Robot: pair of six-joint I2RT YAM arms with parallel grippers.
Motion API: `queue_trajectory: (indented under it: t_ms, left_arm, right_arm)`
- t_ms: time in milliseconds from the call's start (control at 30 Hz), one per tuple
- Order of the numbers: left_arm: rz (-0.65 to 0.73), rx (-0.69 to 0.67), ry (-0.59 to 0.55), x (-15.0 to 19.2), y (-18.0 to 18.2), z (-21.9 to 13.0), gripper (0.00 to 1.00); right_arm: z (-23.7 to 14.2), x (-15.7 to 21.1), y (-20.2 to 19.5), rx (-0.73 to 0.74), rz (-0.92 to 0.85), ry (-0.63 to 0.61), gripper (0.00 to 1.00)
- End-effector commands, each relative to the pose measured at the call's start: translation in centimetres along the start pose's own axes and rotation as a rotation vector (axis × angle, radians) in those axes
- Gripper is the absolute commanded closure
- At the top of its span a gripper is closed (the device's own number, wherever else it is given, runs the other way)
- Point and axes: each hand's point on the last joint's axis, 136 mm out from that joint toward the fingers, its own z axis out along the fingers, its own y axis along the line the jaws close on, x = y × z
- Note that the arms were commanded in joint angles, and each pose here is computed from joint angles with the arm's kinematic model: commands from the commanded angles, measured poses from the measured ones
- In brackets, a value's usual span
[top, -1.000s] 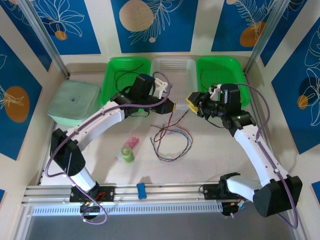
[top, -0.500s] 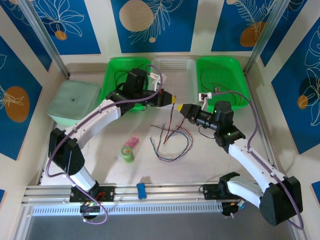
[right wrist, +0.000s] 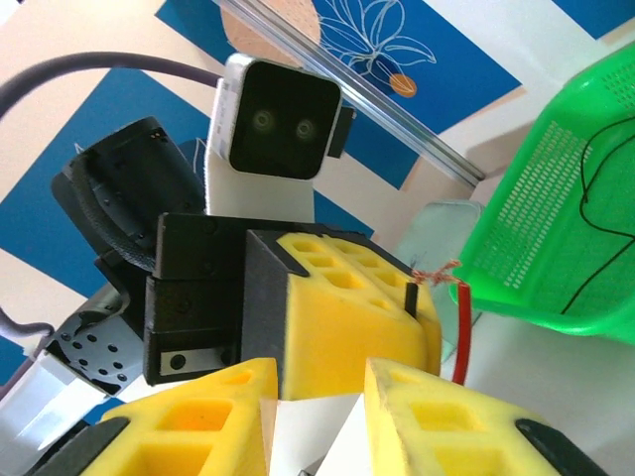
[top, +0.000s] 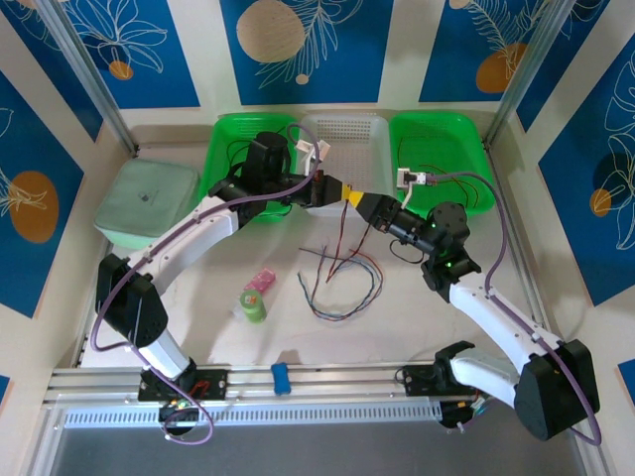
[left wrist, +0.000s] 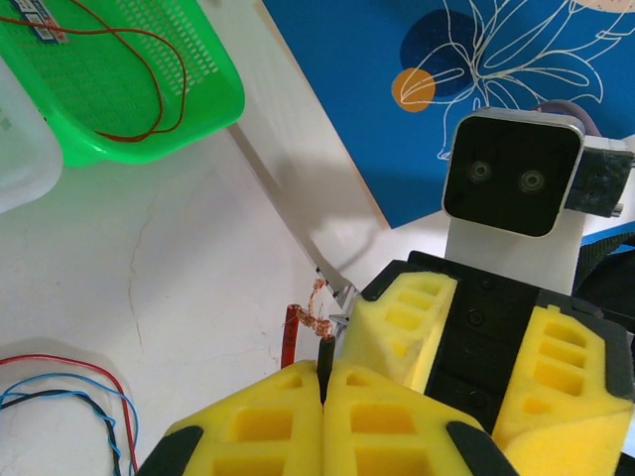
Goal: Untangle the cables
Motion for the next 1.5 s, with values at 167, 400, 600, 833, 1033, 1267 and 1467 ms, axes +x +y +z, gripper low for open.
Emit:
queue_trajectory:
  t_ms: [167,400,600,833,1033,1267,1467]
  left_arm:
    - [0.057,0.064,-0.063,-2.2,-3.8,-2.3,1.0]
    - [0.048,0.091,-0.086,-2.8,-4.5,-2.8,1.0]
    - [0.025,0.132,-0.102,-3.3,-5.0,-3.0,1.0]
    - [0.022,0.132,-0.104,-3.4,-5.0,-3.1,1.0]
    - [0.021,0.13,-0.107,-3.5,-4.9,-3.2,1.0]
    - [0.022,0.129,-0.107,-3.4,-4.8,-3.1,1.0]
    - [0.022,0.139,-0.112,-3.6,-5.0,-3.1,1.0]
  right_arm:
    - [-0.4,-1.1,-0.4,-0.005,0.017,-0.05,0.7]
    - [0.4,-1.2,-0.5,-0.037,0.057,-0.02,0.71]
    - [1.1,-1.2,0.0,-0.084,0.067,0.002,0.73]
    - [1.4,-1.2,0.5,-0.113,0.076,0.014,0.74]
    - [1.1,-1.4,0.5,-0.119,0.104,-0.005,0.74]
    - [1.6,-1.3,0.7,-0.141,0.115,0.014,0.75]
    - [2.1,-1.5,1.1,-0.166,0.118,0.025,0.77]
